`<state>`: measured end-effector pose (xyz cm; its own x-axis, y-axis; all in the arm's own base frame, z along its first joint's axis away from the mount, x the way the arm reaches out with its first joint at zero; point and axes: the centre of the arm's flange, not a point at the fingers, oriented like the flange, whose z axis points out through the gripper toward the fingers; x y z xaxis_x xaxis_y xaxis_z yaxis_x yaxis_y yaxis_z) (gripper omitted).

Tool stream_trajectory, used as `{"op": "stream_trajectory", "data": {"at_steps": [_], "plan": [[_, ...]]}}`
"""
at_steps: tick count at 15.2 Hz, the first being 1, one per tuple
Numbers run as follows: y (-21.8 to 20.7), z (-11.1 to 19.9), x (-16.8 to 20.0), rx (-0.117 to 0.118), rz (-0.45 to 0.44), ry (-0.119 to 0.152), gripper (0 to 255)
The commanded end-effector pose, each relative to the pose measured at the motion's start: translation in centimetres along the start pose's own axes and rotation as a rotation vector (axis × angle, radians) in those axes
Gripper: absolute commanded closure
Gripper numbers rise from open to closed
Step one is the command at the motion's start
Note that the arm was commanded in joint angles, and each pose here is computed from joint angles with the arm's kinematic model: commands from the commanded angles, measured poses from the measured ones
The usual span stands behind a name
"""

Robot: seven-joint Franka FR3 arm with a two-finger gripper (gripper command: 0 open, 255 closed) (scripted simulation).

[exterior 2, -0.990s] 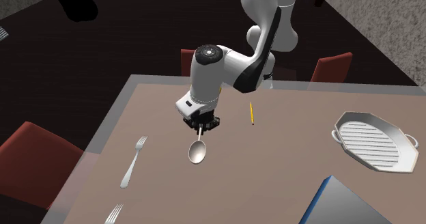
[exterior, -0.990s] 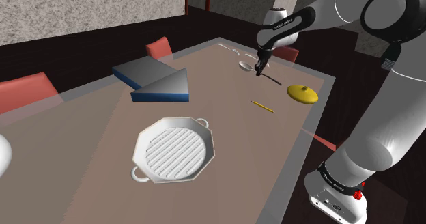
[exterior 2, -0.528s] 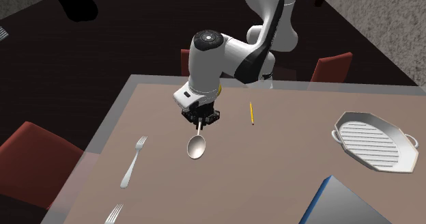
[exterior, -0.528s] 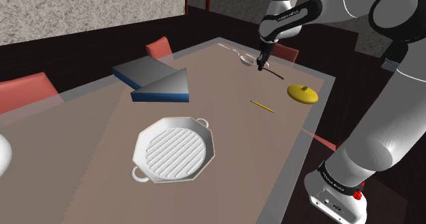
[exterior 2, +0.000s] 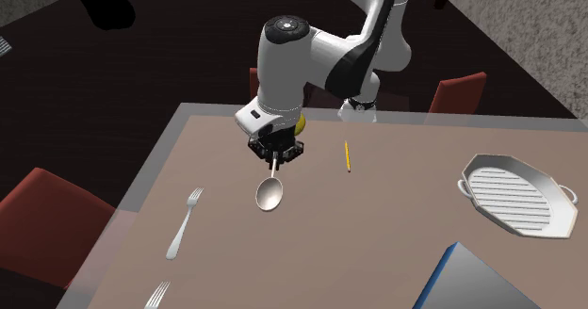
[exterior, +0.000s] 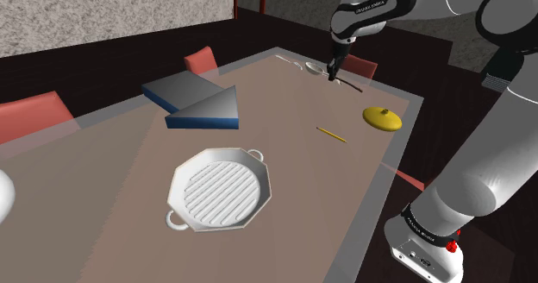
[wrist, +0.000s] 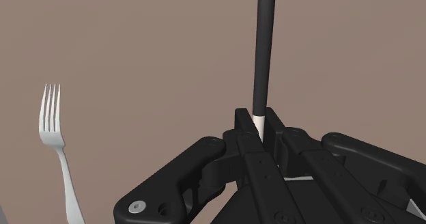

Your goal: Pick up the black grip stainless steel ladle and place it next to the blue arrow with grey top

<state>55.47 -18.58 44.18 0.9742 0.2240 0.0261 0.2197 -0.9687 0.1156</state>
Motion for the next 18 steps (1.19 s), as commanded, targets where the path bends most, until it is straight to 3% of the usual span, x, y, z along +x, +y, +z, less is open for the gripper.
{"op": "stream_trajectory", "data": {"at_steps": [1, 3, 18], "plan": [[0.1, -1.2, 0.1, 0.0, 0.0, 0.0, 255], [0.1, -1.8, 0.1, 0.0, 0.0, 0.0, 255], [-19.5, -4.2, -0.8, 0.0, 0.0, 0.0, 255]]}}
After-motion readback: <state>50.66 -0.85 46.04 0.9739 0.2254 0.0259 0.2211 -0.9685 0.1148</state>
